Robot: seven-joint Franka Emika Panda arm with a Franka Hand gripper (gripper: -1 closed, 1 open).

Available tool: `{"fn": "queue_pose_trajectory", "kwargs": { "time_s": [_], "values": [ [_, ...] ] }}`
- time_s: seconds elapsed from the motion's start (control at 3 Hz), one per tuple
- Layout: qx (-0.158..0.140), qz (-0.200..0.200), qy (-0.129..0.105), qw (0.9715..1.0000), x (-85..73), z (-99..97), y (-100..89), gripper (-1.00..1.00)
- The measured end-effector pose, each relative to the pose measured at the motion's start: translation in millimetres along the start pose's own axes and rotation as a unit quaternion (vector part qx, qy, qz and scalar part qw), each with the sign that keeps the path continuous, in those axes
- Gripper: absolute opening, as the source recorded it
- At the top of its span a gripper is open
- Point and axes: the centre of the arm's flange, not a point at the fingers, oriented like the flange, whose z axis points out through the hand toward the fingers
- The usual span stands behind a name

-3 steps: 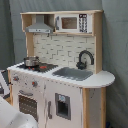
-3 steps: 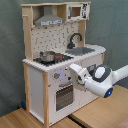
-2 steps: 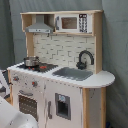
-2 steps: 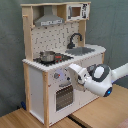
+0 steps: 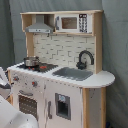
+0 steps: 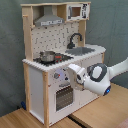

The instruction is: Play with the kitchen

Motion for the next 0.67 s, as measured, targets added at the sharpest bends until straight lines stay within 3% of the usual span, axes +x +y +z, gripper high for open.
{"fn": "queue_pose_trajectory", "kwargs": {
  "time_s": [0.67],
  "values": [
    [0.002, -0.010, 0.029, 0.9995, -27.1, 5.3, -7.8, 1.00]
  ]
}}
